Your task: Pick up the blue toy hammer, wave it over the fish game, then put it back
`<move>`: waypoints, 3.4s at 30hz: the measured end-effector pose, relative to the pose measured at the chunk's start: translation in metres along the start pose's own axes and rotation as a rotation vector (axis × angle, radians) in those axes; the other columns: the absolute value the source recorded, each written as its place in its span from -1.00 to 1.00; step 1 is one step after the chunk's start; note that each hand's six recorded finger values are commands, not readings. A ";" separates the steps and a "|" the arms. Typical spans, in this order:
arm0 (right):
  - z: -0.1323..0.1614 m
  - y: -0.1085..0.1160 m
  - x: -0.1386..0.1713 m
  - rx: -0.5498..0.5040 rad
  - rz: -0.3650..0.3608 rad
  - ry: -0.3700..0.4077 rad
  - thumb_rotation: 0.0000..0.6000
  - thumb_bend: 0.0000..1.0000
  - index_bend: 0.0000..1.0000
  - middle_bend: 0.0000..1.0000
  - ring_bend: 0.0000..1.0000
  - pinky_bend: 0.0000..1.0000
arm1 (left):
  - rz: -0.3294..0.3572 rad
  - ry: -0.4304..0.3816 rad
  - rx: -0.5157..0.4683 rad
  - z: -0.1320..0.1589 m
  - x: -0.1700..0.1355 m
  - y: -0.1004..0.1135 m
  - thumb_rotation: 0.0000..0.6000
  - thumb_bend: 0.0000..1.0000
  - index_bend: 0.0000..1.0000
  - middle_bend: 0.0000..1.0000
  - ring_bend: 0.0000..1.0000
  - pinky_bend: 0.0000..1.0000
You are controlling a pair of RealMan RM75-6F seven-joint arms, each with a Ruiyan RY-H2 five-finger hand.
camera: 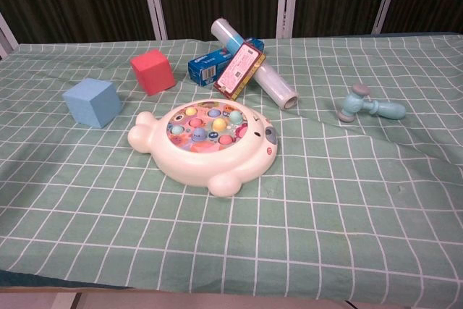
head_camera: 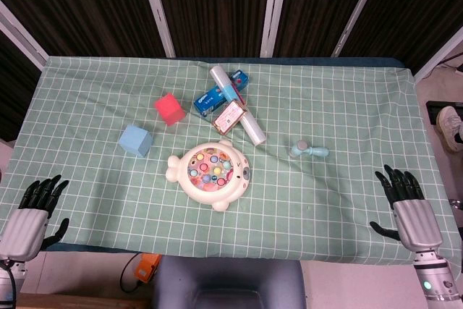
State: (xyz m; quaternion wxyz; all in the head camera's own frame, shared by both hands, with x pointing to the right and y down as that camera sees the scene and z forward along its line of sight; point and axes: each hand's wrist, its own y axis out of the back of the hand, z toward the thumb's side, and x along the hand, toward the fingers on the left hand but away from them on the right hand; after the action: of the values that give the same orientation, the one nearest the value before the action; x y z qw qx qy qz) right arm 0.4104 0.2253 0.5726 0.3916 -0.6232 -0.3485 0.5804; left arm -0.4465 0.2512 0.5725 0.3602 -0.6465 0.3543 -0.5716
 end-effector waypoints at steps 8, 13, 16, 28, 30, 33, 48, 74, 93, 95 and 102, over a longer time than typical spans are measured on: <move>0.003 -0.010 -0.011 0.001 0.035 0.007 1.00 -0.64 -1.00 -1.00 -1.00 -1.00 | -0.010 0.014 -0.004 -0.003 0.001 0.000 1.00 -0.17 -1.00 -1.00 -1.00 -0.88; 0.012 -0.014 -0.045 -0.024 0.044 0.037 1.00 -0.64 -0.95 -1.00 -1.00 -1.00 | -0.016 0.024 -0.011 -0.006 0.004 -0.001 1.00 -0.17 -1.00 -1.00 -1.00 -0.88; 0.016 -0.011 -0.077 -0.047 0.050 0.040 1.00 -0.65 -0.76 -0.95 -1.00 -1.00 | -0.019 0.026 -0.010 -0.006 0.005 -0.001 1.00 -0.17 -1.00 -1.00 -1.00 -0.88; 0.029 0.004 -0.209 -0.059 0.099 -0.020 1.00 -0.43 -0.09 -0.56 -0.99 -1.00 | -0.022 0.030 -0.005 -0.005 0.013 -0.004 1.00 -0.17 -1.00 -1.00 -1.00 -0.88; 0.028 0.004 -0.219 -0.049 0.105 -0.028 1.00 -0.37 -0.04 -0.52 -0.96 -1.00 | -0.021 0.030 -0.002 -0.005 0.014 -0.004 1.00 -0.17 -1.00 -1.00 -1.00 -0.88; 0.024 -0.002 -0.230 -0.035 0.123 -0.042 1.00 -0.34 0.04 -0.47 -0.92 -1.00 | -0.023 0.025 0.002 -0.003 0.013 -0.005 1.00 -0.17 -1.00 -1.00 -1.00 -0.88; 0.054 -0.062 -0.243 -0.018 0.232 0.022 1.00 -0.07 0.12 -0.42 -0.86 -0.96 | -0.028 0.026 0.003 -0.003 0.015 -0.007 1.00 -0.17 -1.00 -1.00 -1.00 -0.88; 0.084 -0.087 -0.248 0.002 0.260 0.071 1.00 0.05 0.19 -0.38 -0.80 -0.90 | -0.032 0.023 0.003 -0.002 0.013 -0.007 1.00 -0.17 -1.00 -1.00 -1.00 -0.88; 0.090 -0.093 -0.250 0.007 0.268 0.071 1.00 0.06 0.23 -0.35 -0.78 -0.89 | -0.034 0.022 0.001 -0.002 0.013 -0.007 1.00 -0.17 -1.00 -1.00 -1.00 -0.88; 0.090 -0.094 -0.250 0.008 0.269 0.069 1.00 0.07 0.24 -0.34 -0.77 -0.87 | -0.034 0.022 0.001 -0.002 0.012 -0.007 1.00 -0.17 -1.00 -1.00 -1.00 -0.88; 0.090 -0.095 -0.251 0.012 0.267 0.063 1.00 0.08 0.28 -0.31 -0.74 -0.81 | -0.035 0.022 -0.002 -0.002 0.012 -0.007 1.00 -0.17 -1.00 -1.00 -1.00 -0.88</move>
State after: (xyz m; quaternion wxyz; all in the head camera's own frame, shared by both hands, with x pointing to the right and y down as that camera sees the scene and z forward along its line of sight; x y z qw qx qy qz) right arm 0.3019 0.0525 0.7687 0.3254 -0.6797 -0.2463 0.6095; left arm -0.4475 0.2440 0.5842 0.3457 -0.6467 0.3473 -0.5846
